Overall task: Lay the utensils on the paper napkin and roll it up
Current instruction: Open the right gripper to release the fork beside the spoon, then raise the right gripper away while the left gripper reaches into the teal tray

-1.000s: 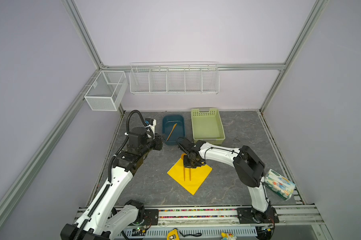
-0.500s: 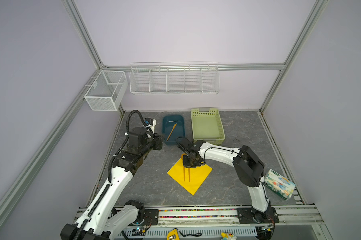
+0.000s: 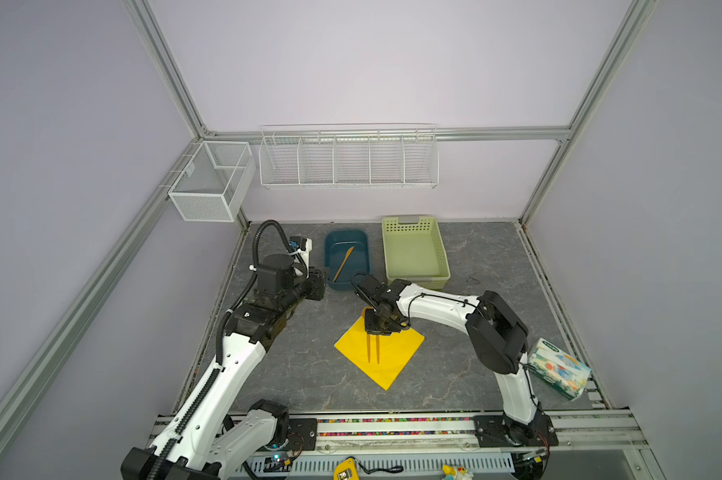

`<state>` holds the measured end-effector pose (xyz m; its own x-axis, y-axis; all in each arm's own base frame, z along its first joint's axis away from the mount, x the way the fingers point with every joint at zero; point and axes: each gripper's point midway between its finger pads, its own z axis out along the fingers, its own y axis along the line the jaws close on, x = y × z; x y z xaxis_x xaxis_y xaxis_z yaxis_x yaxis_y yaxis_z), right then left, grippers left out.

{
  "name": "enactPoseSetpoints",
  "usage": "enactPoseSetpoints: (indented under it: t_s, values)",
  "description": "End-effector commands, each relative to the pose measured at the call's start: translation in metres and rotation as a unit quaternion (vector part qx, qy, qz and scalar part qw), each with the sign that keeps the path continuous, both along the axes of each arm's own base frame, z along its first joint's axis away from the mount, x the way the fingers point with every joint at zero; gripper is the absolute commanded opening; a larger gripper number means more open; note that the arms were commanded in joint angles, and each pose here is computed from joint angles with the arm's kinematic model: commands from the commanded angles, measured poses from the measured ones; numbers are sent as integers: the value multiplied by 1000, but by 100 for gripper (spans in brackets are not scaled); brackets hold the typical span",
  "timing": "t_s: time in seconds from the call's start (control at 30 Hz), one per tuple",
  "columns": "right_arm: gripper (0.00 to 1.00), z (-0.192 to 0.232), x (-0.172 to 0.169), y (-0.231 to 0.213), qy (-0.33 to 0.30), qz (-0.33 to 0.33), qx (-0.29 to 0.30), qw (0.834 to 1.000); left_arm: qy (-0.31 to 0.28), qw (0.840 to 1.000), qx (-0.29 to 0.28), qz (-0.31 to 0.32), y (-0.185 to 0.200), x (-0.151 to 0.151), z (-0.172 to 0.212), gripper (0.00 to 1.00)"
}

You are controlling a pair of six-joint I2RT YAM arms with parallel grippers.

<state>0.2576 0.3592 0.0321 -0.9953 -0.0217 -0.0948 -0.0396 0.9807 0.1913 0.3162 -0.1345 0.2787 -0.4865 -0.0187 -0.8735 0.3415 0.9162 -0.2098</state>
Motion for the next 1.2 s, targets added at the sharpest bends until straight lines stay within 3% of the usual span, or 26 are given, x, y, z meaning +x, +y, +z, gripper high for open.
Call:
enactPoseSetpoints:
  t_s: [0.0, 0.57, 0.93, 1.17]
  values:
    - [17, -5, -4, -3, 14, -6, -13, 1000, -1, 1000, -1, 8, 3, 0, -1, 43]
    - [23, 54, 13, -2, -49, -7, 53, 997, 16, 1000, 1, 14, 3, 6, -11, 43]
    - [24, 86, 31, -41, -91, -27, 84, 992, 94, 993, 40, 52, 8, 30, -33, 43]
    - [24, 95, 38, -70, -103, -42, 94, 989, 148, 987, 7, 65, -10, 56, -47, 43]
